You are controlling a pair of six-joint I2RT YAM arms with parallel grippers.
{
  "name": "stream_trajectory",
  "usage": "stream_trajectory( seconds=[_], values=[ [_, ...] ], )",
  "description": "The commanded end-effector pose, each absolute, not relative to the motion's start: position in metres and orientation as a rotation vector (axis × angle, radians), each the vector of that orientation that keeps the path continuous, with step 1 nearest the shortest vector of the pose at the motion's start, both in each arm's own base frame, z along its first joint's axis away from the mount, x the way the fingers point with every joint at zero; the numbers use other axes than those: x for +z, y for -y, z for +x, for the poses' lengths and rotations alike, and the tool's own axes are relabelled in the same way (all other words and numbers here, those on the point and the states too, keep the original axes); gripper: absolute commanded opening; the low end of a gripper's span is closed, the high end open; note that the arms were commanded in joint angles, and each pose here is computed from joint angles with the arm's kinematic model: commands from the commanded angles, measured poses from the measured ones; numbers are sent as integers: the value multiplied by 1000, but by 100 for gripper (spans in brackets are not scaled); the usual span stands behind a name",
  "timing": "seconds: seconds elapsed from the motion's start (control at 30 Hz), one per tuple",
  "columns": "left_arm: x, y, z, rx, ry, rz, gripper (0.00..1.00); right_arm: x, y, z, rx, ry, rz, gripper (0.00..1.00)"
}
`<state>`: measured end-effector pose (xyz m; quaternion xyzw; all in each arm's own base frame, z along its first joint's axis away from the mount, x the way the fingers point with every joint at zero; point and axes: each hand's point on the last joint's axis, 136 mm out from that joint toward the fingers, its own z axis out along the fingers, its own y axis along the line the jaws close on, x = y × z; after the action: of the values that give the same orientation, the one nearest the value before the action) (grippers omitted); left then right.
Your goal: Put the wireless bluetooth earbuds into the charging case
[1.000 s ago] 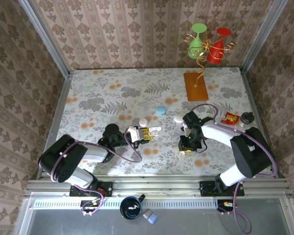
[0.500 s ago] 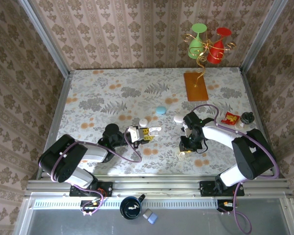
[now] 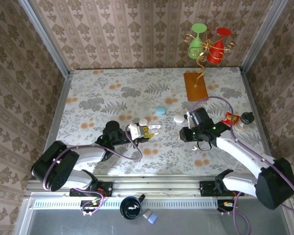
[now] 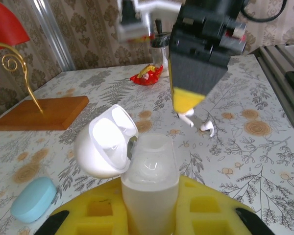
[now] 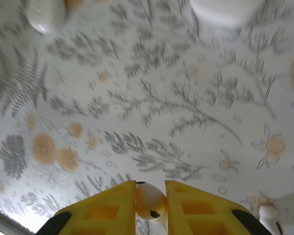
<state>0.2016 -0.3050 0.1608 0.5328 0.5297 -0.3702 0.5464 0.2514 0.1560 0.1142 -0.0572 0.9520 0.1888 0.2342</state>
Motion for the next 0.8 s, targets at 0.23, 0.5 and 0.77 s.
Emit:
stream_trajectory(
  seconds=[0.23,0.5,0.77],
  values=[
    [165,310,206,-898,-1345,1273,0,223,-173,275,467,-2137,-280,19],
    [167,312,205,-949,-1383,1267,0,262,-206,272,446,-1980,-463,19],
    [177,314,213,-1001,-1456,1171,0,269,-246,277,493,-1937,-581,19]
  ],
)
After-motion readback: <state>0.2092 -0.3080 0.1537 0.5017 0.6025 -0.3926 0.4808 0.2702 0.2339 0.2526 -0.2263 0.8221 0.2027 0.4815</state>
